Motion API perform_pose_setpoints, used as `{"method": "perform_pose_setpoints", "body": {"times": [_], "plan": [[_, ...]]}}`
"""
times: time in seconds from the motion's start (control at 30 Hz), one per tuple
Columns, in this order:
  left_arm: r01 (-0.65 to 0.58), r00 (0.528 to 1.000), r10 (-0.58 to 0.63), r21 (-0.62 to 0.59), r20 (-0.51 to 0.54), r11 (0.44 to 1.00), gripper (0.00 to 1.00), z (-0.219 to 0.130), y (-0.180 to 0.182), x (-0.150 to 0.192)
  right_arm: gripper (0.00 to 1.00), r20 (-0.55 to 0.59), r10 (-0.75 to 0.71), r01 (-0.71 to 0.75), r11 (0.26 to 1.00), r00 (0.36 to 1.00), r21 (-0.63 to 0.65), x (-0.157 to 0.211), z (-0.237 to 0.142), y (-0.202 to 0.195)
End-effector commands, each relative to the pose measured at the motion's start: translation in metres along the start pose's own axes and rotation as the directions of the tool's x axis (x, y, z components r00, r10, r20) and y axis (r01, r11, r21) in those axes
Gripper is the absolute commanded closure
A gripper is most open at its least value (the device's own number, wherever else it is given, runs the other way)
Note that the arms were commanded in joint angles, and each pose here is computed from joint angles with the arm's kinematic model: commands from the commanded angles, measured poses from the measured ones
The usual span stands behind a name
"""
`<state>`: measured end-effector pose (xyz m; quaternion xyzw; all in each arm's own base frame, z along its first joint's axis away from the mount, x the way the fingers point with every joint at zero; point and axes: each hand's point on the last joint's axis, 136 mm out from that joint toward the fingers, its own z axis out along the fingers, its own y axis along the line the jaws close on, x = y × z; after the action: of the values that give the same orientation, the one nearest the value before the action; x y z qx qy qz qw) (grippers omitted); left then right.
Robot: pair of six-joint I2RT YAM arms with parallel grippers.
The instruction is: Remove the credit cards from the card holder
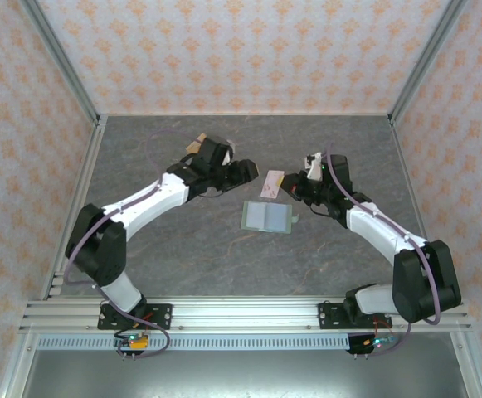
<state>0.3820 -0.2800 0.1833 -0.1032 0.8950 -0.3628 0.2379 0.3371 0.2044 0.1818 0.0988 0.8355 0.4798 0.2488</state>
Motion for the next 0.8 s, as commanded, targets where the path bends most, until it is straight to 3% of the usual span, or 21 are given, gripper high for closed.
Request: {"method": "perform_pose_setpoints", "body": {"times": [0.0, 0.23, 0.37, 0.77], "plan": [[0.022, 0.999, -0.018, 0.158, -0.032, 0.987, 0.33, -0.006, -0.021, 0.005, 1.0, 0.023, -0.008, 0.012, 0.984, 1.0, -0.179, -0.013, -0.007, 0.043], [0.052, 0.998, -0.036, 0.338, -0.053, 0.94, 0.27, -0.025, -0.047, 0.002, 1.0, -0.004, 0.019, -0.019, 0.951, 1.0, -0.308, -0.019, -0.011, 0.073], [0.075, 0.997, -0.06, 0.417, -0.049, 0.906, 0.28, -0.032, -0.06, -0.005, 1.0, -0.027, 0.041, -0.048, 0.933, 0.999, -0.356, -0.02, -0.01, 0.082], [0.087, 0.996, -0.085, 0.485, -0.027, 0.87, 0.74, -0.042, -0.069, -0.014, 1.0, -0.042, 0.063, -0.074, 0.929, 0.997, -0.362, -0.022, -0.005, 0.079]]}}
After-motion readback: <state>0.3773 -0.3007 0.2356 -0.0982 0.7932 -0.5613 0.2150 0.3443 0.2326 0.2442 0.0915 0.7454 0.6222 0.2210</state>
